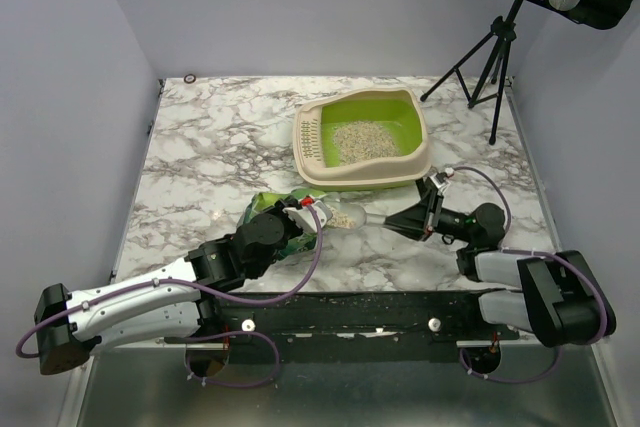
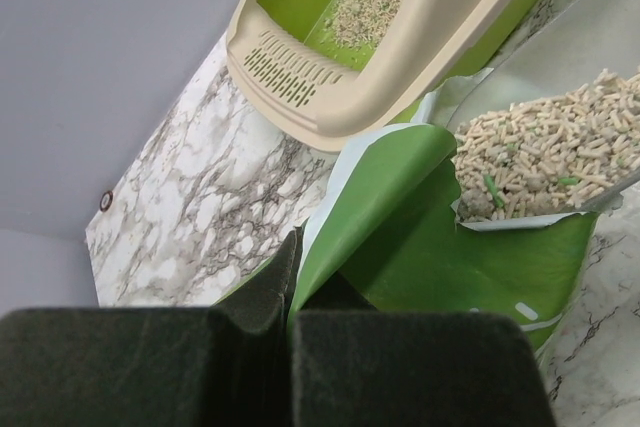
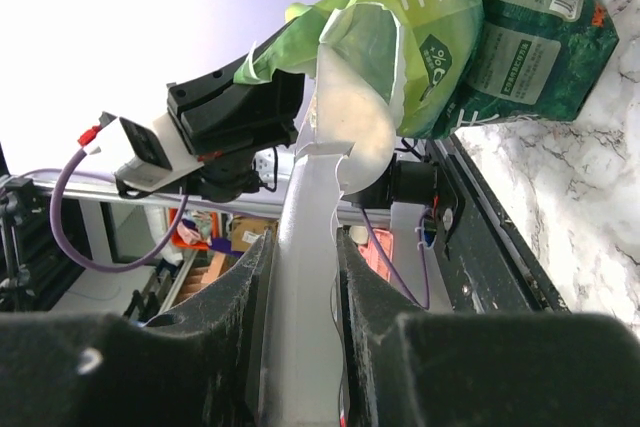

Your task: Fill the litter box with clean litter

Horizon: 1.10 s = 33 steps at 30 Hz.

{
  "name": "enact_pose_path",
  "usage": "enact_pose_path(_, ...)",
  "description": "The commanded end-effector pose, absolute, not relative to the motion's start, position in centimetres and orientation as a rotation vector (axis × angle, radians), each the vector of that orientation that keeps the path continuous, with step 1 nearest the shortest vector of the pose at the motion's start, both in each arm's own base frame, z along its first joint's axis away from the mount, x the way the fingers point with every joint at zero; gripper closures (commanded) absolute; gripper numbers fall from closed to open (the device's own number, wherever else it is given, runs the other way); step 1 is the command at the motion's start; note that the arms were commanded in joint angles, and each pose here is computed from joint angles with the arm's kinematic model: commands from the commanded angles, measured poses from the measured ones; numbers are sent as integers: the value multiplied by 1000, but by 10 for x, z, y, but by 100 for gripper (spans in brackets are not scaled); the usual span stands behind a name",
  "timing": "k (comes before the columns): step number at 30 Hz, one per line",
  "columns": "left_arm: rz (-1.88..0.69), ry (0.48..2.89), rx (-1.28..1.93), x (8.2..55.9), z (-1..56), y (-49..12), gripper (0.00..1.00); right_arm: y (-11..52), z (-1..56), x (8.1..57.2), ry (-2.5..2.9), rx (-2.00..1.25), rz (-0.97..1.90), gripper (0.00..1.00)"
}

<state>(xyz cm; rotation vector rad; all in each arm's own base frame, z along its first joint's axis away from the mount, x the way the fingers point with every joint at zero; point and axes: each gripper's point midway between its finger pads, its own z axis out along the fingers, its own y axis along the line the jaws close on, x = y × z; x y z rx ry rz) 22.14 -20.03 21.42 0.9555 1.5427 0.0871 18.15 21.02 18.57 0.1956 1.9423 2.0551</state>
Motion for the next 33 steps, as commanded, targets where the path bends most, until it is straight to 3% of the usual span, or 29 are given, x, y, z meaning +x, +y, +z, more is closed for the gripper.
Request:
enact_pose_path(1,38,1518,918,221,222,-209,100,200,219,156,1716,-150,1990,100)
enact_pose_path(14,32,1499,886,221,229,-205,100,188,234,160,1670,-17,1936,99)
enact_pose_path(33,28,1479,852,219,237,-197,100,165,318,198,1323,265,2013,100)
